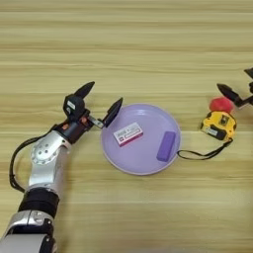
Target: Move the objects on the table
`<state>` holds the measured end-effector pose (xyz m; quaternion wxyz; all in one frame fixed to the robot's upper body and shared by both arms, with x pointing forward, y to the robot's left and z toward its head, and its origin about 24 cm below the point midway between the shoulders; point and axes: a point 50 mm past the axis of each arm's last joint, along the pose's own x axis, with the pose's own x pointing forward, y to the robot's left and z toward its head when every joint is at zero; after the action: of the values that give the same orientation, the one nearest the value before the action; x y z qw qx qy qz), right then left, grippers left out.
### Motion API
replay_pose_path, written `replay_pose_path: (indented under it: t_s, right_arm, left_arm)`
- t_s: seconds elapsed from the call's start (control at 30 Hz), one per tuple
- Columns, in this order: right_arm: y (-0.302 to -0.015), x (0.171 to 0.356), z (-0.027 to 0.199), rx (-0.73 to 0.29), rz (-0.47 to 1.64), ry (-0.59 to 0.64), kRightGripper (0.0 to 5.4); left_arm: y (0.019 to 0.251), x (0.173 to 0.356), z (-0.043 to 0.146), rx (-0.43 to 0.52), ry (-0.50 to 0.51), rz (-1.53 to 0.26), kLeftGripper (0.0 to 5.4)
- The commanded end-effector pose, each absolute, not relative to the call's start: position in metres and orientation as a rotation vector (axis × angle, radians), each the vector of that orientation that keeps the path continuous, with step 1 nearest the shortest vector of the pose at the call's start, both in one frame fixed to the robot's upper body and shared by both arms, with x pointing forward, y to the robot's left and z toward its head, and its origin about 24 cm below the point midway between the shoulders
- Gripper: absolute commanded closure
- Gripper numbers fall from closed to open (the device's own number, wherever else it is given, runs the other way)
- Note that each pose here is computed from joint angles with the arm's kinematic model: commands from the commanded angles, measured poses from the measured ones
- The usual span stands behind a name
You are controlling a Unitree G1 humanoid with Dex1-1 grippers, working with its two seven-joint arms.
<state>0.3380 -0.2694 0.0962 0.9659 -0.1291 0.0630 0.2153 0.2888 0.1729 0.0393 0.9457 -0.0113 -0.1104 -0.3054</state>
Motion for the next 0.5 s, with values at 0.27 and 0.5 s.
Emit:
replay_pose_path:
  t_s: [0.27,0.5]
  right_arm:
    - [-0.294,0.32,0.082,-0.301,0.431,0.201,0.0]
    - [-0.295,0.311,0.072,-0.308,0.466,0.243,0.0]
  left_arm:
    - [0.176,0.292,0.043,-0.028,-0.232,-0.628,0.02]
    - [0.177,0.292,0.044,-0.026,-0.231,-0.628,0.02]
